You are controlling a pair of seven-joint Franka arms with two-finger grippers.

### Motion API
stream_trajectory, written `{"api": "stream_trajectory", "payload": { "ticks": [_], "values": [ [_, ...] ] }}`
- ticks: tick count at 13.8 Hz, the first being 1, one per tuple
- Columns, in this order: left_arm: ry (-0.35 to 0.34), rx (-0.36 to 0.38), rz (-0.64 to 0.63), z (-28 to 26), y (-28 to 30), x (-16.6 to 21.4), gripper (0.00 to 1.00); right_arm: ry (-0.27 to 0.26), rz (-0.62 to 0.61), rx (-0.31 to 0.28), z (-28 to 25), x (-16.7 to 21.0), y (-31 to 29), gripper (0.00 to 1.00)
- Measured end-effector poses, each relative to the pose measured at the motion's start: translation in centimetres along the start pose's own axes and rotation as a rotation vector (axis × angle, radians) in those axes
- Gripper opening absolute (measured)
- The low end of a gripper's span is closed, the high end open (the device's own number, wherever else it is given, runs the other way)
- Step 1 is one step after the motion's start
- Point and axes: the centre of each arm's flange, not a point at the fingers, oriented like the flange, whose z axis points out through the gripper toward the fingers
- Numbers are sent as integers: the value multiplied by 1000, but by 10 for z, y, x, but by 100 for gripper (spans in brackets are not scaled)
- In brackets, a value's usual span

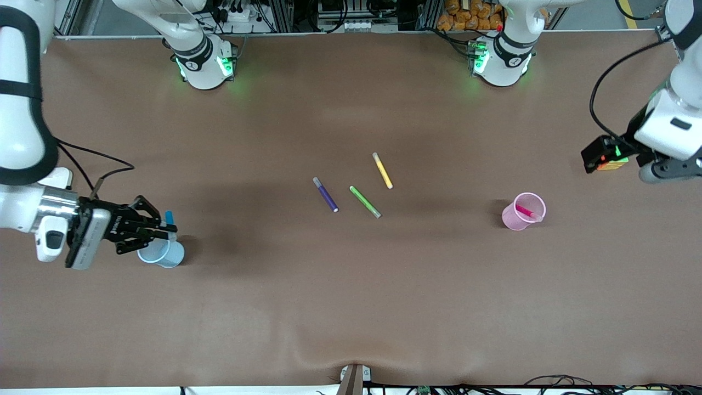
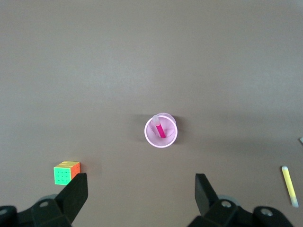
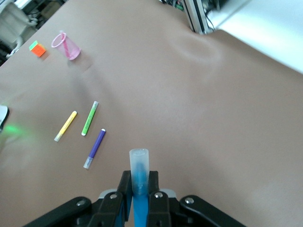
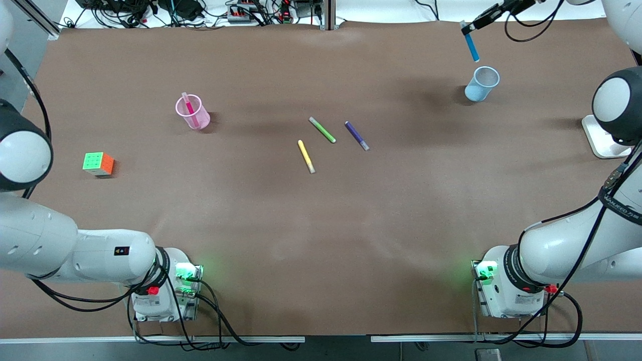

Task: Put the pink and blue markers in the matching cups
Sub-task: 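Release the blue marker into the blue cup while the left gripper withdraws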

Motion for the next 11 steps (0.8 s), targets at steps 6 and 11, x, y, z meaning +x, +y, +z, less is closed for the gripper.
{"api": "stream_trajectory", "payload": {
  "ticks": [6, 11],
  "values": [
    [-13, -81, 23, -39, -43, -30, 100, 67, -311, 7, -16, -27, 19, 17],
    [-15, -84, 28, -47, -58, -36, 100, 132, -442, -3, -11, -76, 58, 17]
  ]
}}
